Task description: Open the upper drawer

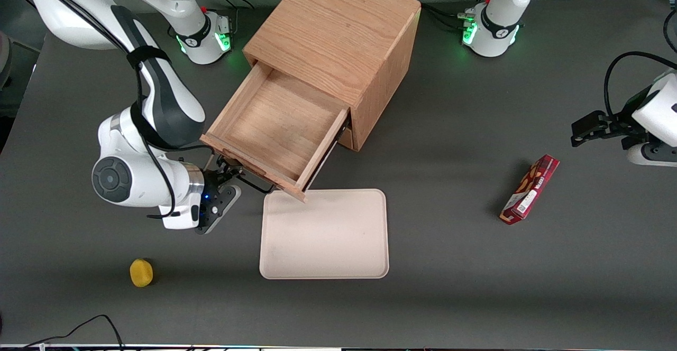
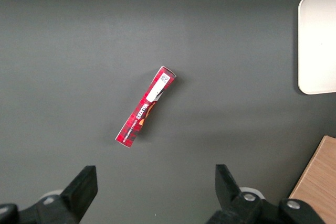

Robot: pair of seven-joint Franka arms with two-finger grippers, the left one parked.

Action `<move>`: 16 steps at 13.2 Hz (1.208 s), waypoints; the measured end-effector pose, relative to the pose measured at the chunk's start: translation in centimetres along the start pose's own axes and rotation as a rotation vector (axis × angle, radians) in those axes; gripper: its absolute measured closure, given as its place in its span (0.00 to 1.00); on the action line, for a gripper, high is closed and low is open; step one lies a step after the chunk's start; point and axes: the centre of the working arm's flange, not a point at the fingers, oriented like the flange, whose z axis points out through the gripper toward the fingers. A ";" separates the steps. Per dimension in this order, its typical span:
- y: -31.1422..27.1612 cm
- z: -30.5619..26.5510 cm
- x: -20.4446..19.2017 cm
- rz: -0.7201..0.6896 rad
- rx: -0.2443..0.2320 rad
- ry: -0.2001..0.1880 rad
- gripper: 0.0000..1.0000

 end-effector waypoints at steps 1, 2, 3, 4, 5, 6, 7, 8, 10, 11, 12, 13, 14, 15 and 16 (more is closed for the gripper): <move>0.1 0.1 0.0 0.000 0.001 -0.001 0.00; 0.1 0.0 0.0 0.001 0.002 -0.001 0.00; 0.1 0.0 0.0 0.000 0.002 -0.002 0.00; 0.0 -0.2 0.1 -0.001 0.002 -0.002 0.00; -0.2 -0.7 0.1 -0.003 -0.001 0.001 0.00; -0.4 -1.6 0.2 -0.007 -0.007 0.008 0.00; -0.8 -2.8 0.2 -0.011 -0.014 0.016 0.00; -1.5 -4.3 0.0 -0.016 -0.021 0.019 0.00; -3.4 -7.7 -0.8 -0.030 -0.037 0.018 0.00; -4.5 -9.6 -1.3 -0.038 -0.046 0.019 0.00; -5.7 -11.6 -1.8 -0.048 -0.055 0.021 0.00; -6.9 -13.7 -2.3 -0.056 -0.064 0.023 0.00; -7.8 -15.6 -3.0 -0.061 -0.074 0.026 0.00; -8.7 -17.5 -3.6 -0.062 -0.086 0.036 0.00; -9.6 -19.3 -4.2 -0.047 -0.103 0.054 0.00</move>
